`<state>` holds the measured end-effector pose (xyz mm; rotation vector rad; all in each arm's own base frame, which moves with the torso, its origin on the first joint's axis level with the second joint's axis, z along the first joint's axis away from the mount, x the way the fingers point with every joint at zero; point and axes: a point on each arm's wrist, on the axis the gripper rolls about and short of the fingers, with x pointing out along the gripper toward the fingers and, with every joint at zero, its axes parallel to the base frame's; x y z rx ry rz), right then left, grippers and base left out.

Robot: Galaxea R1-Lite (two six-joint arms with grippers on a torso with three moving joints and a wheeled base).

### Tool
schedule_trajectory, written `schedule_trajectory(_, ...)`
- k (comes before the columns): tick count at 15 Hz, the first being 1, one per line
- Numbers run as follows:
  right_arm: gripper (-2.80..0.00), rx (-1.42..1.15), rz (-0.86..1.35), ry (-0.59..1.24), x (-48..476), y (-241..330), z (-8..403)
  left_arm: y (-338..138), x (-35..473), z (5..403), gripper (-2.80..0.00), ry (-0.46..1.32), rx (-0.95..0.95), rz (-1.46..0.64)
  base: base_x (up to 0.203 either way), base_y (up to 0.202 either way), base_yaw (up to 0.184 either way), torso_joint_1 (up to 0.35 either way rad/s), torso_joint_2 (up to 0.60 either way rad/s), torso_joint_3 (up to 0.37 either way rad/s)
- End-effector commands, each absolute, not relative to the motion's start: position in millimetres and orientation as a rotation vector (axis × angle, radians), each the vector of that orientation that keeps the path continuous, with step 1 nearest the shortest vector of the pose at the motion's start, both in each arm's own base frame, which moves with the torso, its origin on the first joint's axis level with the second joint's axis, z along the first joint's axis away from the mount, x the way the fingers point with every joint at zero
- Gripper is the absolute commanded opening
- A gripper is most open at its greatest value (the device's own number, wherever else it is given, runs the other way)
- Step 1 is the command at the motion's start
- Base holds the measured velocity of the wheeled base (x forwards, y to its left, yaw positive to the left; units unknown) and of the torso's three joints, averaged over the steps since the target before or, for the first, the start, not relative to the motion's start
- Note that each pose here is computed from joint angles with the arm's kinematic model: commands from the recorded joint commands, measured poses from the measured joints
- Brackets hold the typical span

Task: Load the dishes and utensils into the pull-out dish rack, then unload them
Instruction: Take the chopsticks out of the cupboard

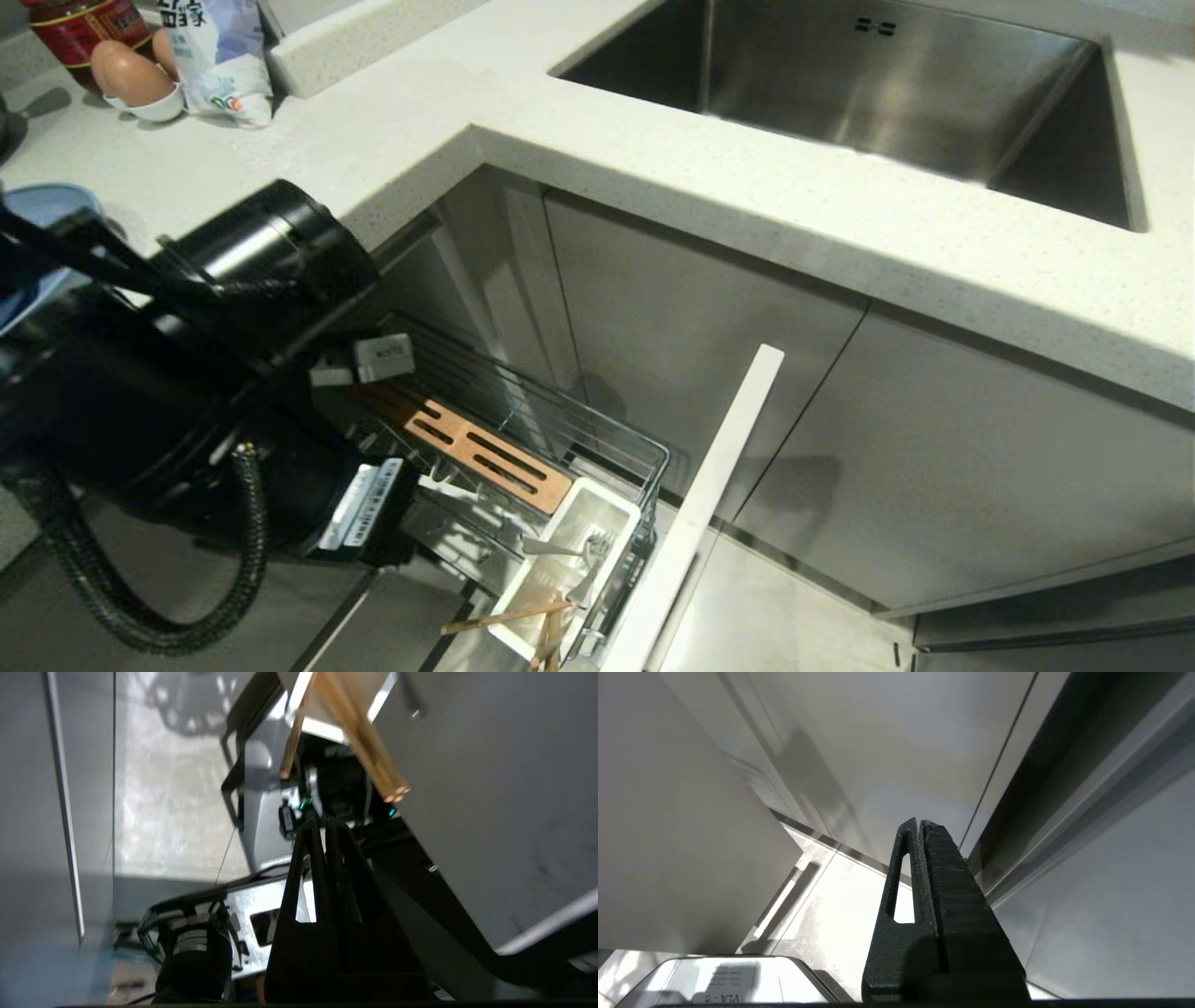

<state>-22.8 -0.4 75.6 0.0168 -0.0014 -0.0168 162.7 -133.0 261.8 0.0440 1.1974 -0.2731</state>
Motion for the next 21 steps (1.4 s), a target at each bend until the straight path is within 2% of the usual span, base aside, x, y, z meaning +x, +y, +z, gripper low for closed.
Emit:
schedule_trajectory(1,-2.8,0.017,-0.017,-0.001,-23,0,76,-143,168,241,-2.8,1.277,0.092,-0.25,0.0,0.0,0.0,0.0,0.0,0.0)
schedule_trajectory(4,-2.8,0.017,-0.017,-0.002,-23,0,76,-155,178,217,-2.8,1.362,0.148,-0.222,0.0,0.0,0.0,0.0,0.0,0.0)
schedule_trajectory(5,-2.8,0.017,-0.017,-0.002,-23,0,76,-157,180,212,0.0,1.387,0.164,-0.21,0.0,0.0,0.0,0.0,0.0,0.0)
schedule_trajectory(11,-2.8,0.017,-0.017,-0.002,-23,0,76,-165,195,183,0.0,1.53,0.242,-0.141,0.0,0.0,0.0,0.0,0.0,0.0)
schedule_trajectory(21,-2.8,0.017,-0.017,0.0,-23,0,75,-166,235,139,0.0,1.63,0.231,-0.057,0.0,0.0,0.0,0.0,0.0,0.0)
